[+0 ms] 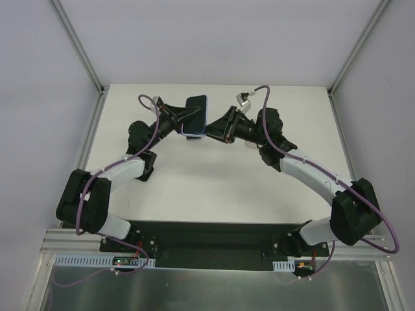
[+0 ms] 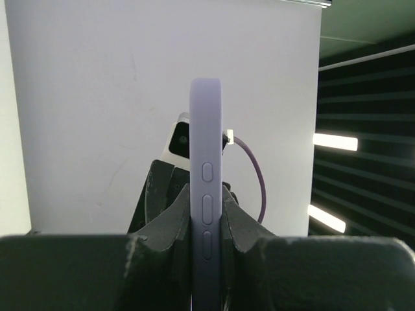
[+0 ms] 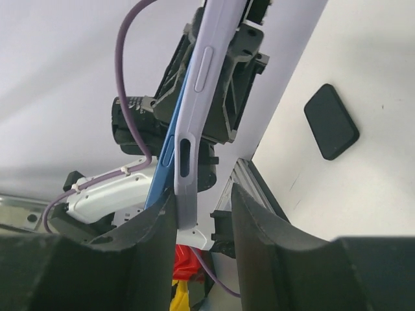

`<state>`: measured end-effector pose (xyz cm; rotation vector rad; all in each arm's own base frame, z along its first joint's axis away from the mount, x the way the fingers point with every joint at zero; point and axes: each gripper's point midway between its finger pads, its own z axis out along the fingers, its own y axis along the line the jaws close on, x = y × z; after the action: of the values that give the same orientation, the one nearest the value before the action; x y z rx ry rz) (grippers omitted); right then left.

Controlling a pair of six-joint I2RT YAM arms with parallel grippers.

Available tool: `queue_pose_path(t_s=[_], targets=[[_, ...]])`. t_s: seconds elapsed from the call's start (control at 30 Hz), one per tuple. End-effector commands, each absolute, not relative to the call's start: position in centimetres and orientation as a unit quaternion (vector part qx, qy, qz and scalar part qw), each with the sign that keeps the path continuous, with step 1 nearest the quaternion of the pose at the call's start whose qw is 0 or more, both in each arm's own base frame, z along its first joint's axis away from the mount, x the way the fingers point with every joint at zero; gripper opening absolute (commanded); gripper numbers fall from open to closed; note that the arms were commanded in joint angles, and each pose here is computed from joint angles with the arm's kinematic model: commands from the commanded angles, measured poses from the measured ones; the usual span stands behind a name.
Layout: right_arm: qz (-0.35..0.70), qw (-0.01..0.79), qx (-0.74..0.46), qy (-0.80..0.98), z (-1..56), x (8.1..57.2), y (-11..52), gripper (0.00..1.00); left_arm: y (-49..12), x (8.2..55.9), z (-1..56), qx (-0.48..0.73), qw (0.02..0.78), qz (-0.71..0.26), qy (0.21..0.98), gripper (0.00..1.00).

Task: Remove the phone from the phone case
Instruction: Remove the phone case from the phone.

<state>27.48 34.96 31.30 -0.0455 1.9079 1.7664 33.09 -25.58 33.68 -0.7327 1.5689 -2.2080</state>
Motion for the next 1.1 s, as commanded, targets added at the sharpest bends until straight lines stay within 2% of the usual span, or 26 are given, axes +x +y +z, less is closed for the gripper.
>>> queue_pose_path(t_s=[0.0,0.07,0.23,0.67,0.77,0.8,0.87,1.0,1.07], targets=[[0.572,0.310,0.121,0.750,27.5,33.5,33.9,0.35,-28.3,23.9,39.0,-0.023,0.162,-0.830,0.533,0.00],[0.557,0.307,0.145,0.758,26.3,33.9,33.7,0.33,-28.3,23.6,38.8,-0.009,0.178,-0.825,0.536,0.00],[0.544,0.317,0.183,0.755,25.7,35.1,33.6,0.34,-28.8,23.3,37.0,0.008,0.214,-0.795,0.567,0.00],[0.565,0.370,0.168,0.718,30.0,38.4,35.8,0.34,-31.1,22.3,34.4,0.004,0.165,-0.810,0.563,0.00],[0.586,0.367,0.135,0.710,31.2,37.9,37.1,0.27,-31.3,22.6,33.9,-0.005,0.151,-0.814,0.560,0.00],[0.588,0.367,0.129,0.709,31.1,37.7,37.2,0.15,-31.4,22.7,33.7,-0.004,0.150,-0.816,0.559,0.00],[0.588,0.369,0.123,0.709,30.9,37.2,36.8,0.01,-31.5,22.8,33.2,-0.005,0.146,-0.814,0.563,0.00],[0.576,0.383,0.109,0.714,31.3,35.9,35.5,0.01,-31.9,23.1,32.2,0.000,0.142,-0.806,0.575,0.00],[0.545,0.391,0.106,0.734,29.8,35.4,34.5,0.01,-32.2,23.1,31.8,0.006,0.134,-0.801,0.584,0.00]])
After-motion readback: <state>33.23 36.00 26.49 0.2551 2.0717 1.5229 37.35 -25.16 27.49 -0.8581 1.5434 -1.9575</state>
